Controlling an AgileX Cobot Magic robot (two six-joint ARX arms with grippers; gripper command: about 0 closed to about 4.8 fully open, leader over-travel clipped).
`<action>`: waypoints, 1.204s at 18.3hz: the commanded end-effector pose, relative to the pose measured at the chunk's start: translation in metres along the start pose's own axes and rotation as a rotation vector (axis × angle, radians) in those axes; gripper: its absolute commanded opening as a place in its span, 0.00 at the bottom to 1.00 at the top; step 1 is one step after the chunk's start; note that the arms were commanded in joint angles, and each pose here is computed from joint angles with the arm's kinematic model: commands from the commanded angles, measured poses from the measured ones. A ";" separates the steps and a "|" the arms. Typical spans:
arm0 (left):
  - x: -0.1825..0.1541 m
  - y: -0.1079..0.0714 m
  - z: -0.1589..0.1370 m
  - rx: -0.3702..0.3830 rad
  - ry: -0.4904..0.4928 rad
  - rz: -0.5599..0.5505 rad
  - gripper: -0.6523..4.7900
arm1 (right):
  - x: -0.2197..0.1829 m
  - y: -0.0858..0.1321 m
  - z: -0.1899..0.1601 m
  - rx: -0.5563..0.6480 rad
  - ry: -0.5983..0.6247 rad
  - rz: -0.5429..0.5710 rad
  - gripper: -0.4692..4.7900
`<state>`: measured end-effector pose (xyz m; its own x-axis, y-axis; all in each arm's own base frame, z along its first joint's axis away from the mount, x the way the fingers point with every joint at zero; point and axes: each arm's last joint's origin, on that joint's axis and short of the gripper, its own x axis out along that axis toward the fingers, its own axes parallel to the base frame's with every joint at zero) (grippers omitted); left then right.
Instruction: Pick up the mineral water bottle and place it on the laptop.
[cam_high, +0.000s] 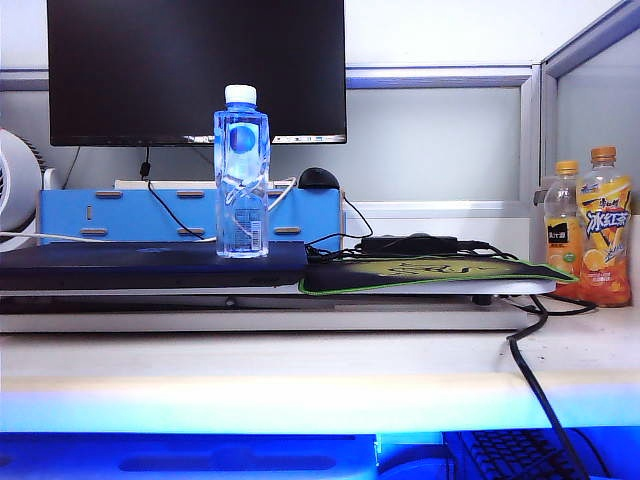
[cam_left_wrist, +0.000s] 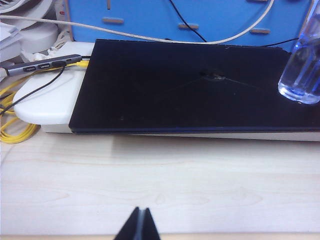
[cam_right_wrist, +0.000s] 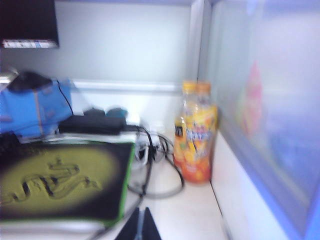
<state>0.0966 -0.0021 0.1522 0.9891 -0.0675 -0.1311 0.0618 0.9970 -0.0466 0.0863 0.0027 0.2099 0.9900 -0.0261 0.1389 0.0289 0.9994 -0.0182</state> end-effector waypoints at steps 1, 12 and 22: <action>0.000 0.000 0.001 0.001 -0.011 -0.002 0.12 | 0.003 0.000 -0.012 0.037 0.021 0.005 0.11; 0.000 0.000 0.001 0.001 -0.011 -0.002 0.12 | 0.002 -0.001 -0.061 0.022 0.294 0.014 0.11; 0.000 0.000 0.001 0.001 -0.011 -0.002 0.12 | 0.001 0.000 -0.062 0.026 0.309 0.039 0.11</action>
<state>0.0966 -0.0021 0.1522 0.9891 -0.0675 -0.1311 0.0618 0.9970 -0.0466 0.0961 0.0008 0.1485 0.9850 0.0067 -0.1721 -0.0056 1.0000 0.0070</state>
